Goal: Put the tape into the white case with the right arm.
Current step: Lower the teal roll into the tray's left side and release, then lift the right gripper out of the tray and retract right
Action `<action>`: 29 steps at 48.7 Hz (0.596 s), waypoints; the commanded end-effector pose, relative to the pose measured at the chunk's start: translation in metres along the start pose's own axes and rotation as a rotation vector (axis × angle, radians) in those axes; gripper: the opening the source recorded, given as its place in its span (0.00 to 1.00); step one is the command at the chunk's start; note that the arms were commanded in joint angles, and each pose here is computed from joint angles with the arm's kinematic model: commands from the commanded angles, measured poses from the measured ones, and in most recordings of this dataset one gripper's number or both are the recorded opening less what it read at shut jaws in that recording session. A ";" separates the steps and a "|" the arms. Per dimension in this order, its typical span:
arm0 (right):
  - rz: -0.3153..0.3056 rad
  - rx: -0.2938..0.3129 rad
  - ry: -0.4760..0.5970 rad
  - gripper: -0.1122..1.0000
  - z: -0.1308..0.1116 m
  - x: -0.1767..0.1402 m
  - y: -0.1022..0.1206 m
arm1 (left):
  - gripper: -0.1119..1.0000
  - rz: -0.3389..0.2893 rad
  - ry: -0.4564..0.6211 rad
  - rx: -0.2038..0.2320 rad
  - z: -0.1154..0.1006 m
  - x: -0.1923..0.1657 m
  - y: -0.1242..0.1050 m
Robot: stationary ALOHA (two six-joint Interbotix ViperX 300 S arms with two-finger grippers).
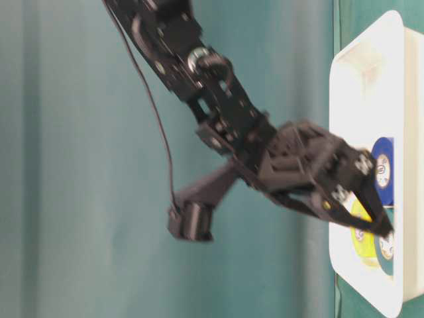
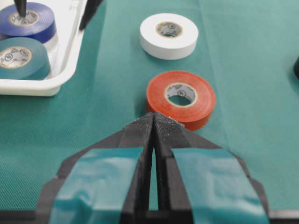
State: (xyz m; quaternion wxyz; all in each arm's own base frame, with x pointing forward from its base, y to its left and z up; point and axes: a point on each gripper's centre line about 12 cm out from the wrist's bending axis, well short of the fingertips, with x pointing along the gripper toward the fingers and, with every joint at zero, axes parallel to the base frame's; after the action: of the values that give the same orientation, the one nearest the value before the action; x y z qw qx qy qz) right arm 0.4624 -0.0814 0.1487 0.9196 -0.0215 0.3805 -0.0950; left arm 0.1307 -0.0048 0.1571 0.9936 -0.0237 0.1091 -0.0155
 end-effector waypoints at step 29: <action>-0.003 0.079 -0.007 0.69 -0.089 -0.116 -0.015 | 0.11 -0.001 -0.077 0.005 0.006 -0.010 0.000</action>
State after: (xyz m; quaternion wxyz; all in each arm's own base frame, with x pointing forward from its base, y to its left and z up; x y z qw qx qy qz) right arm 0.3290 -0.0713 0.1574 0.9121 0.0114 0.3949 -0.1098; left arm 0.1216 -0.0047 0.1596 0.9966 -0.0223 0.0770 -0.0176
